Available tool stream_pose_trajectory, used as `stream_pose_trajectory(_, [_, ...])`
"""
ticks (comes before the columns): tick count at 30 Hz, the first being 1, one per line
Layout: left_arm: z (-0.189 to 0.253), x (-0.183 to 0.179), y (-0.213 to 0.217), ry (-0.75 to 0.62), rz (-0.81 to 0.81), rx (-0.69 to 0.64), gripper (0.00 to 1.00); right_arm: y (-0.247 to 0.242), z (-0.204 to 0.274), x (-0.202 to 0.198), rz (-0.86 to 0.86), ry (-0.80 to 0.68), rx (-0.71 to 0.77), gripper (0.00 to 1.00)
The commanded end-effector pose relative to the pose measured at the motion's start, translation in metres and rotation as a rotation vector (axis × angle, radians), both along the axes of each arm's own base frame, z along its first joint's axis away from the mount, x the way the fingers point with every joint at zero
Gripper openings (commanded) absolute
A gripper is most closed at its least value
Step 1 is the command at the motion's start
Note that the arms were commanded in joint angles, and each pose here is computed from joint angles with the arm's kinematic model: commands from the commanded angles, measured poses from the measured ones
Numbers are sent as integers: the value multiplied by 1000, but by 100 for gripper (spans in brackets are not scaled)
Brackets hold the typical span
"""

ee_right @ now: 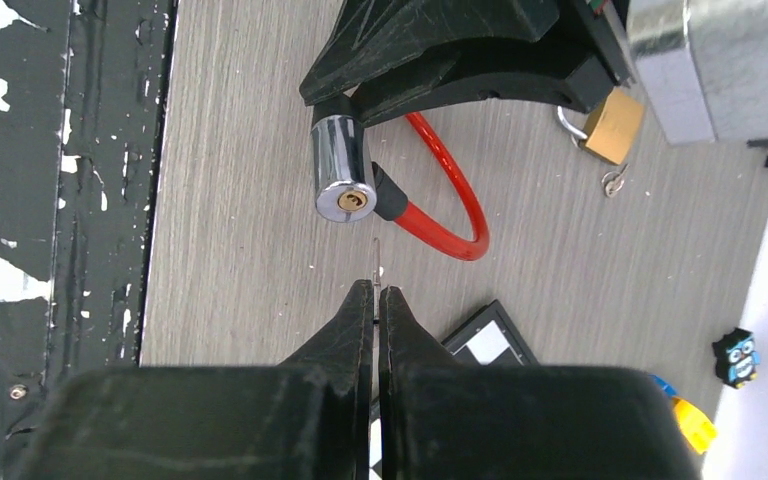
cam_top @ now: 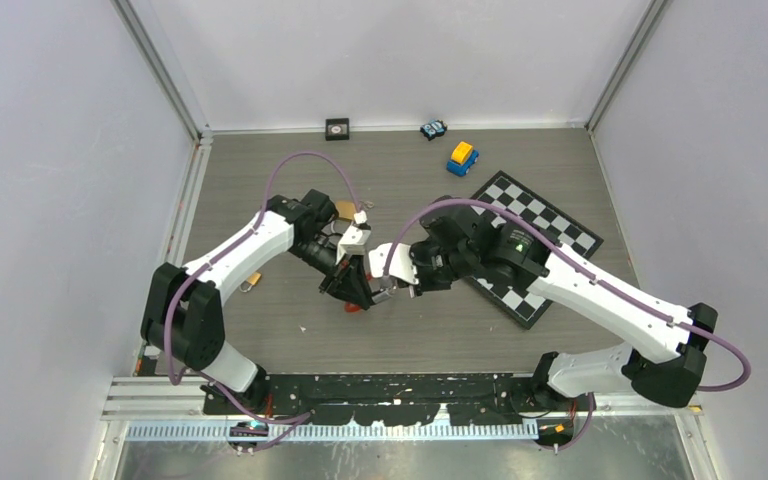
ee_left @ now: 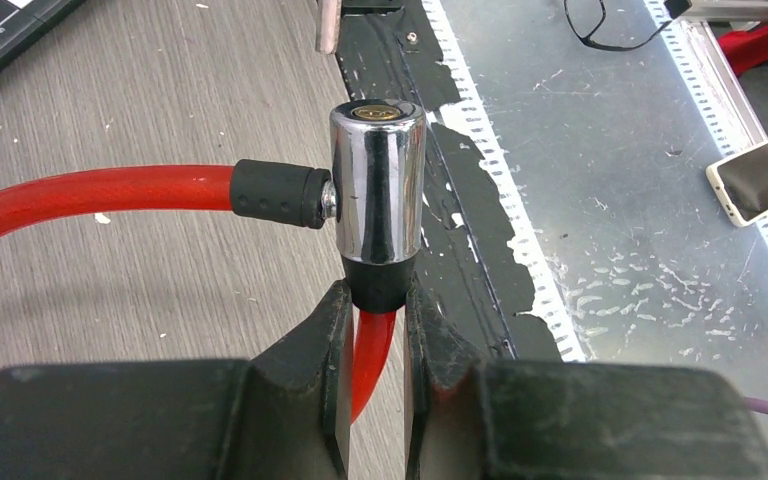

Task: Unlock with the key

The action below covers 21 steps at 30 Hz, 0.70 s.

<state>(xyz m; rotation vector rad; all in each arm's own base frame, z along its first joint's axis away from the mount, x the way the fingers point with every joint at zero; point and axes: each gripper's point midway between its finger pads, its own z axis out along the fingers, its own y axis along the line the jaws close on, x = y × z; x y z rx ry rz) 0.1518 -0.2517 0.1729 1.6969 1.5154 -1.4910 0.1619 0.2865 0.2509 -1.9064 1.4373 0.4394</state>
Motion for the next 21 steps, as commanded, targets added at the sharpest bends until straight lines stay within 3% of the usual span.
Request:
stream_pose_trajectory(1, [11,-3,0,14,-4,-44,0,6,18,4,19,-89,-11,1])
stream_pose_trajectory(21, [8,-7,2,30,-15,-38,0,23,15,-8,79,-106,-40,1])
